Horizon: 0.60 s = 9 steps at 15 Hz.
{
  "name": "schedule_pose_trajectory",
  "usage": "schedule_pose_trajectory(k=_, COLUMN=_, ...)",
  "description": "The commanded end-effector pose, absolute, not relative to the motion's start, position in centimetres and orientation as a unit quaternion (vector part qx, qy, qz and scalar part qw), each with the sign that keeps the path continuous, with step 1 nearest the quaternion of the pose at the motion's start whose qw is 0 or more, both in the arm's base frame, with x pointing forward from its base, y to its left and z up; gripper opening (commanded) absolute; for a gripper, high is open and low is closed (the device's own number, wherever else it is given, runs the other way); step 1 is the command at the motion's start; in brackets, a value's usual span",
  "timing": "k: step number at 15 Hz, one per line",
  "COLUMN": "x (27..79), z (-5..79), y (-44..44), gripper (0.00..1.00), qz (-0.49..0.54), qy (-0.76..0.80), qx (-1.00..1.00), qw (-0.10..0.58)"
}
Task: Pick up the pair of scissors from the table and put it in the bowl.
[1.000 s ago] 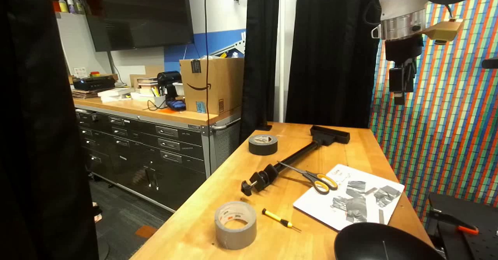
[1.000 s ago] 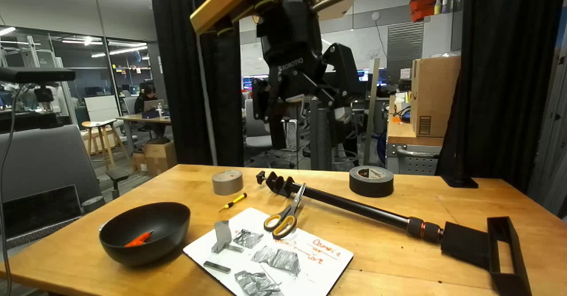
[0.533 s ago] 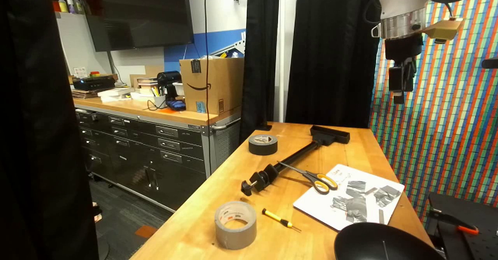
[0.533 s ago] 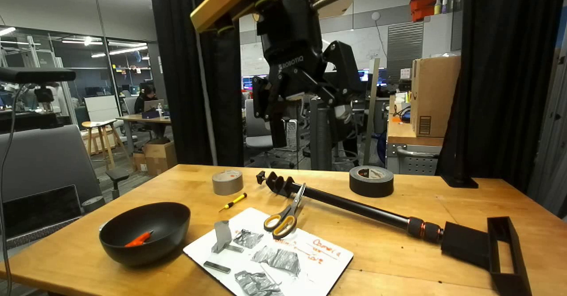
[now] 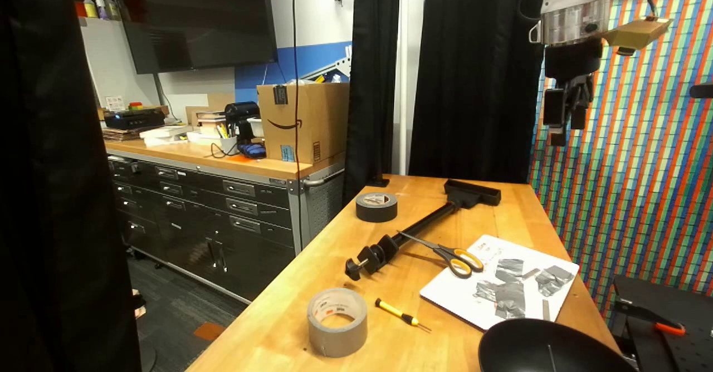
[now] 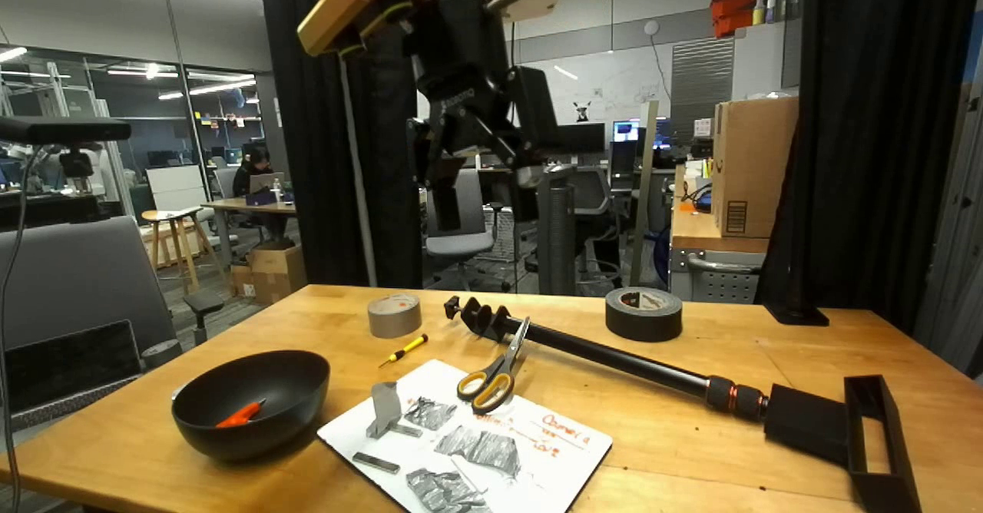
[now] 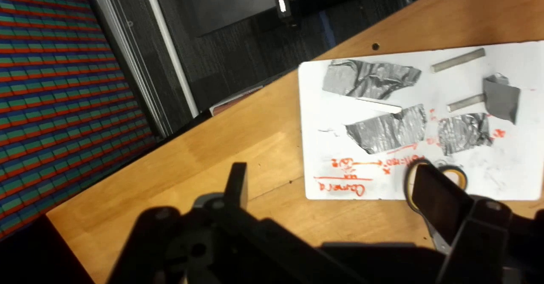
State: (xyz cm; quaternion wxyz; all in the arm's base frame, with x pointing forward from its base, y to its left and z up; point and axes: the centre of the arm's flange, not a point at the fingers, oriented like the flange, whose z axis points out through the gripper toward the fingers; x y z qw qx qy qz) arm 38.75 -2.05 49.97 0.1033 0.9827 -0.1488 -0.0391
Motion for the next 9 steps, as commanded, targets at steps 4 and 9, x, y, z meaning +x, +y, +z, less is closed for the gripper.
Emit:
schedule_pose_trajectory(k=4, x=43.3, z=50.5, y=6.4, gripper=1.00, qz=0.034, qy=-0.179, qx=0.982, qw=0.052)
schedule_pose_trajectory(k=9, x=47.8, z=45.6, y=5.9, gripper=1.00, qz=0.074, qy=-0.205, qx=0.975, qw=0.037)
